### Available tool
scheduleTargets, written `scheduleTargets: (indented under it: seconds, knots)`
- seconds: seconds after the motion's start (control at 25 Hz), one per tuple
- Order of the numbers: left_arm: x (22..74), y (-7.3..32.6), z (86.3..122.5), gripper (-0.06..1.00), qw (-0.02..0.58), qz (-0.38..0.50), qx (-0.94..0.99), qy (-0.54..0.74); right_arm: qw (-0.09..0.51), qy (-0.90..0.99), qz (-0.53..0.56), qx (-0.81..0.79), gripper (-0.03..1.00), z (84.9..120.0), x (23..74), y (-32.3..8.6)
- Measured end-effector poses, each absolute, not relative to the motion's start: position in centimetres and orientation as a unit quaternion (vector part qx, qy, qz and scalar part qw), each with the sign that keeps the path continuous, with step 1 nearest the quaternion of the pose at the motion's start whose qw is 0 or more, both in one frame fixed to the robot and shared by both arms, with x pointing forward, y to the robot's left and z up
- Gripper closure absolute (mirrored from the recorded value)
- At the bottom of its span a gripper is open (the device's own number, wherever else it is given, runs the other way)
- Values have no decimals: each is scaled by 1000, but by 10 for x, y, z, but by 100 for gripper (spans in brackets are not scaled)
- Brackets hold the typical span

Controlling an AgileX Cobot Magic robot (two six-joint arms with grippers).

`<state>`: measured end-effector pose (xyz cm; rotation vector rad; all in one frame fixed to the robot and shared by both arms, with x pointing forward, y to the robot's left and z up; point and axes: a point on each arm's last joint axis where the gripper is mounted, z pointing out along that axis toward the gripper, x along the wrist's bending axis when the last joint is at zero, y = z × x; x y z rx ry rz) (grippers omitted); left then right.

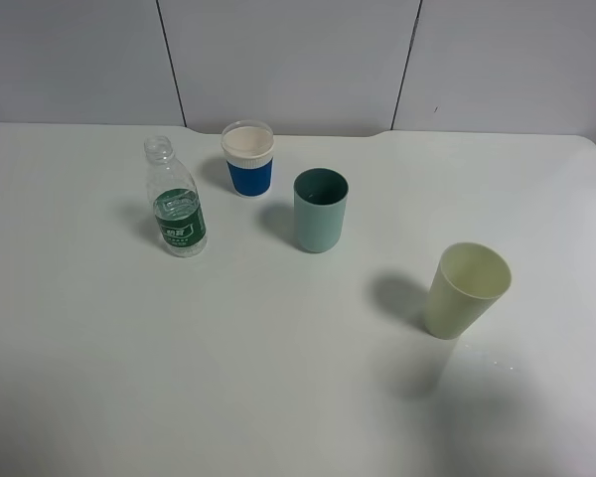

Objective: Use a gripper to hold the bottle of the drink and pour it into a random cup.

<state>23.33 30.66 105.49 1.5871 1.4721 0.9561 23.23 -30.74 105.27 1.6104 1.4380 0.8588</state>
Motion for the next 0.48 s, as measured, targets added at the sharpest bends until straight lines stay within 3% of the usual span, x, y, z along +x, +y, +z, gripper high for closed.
scheduleTargets:
  seconds: [0.48]
  knots:
    - [233,307,1055,-5,378,374,621,576,398,568,339,636,33,1053,232,-307]
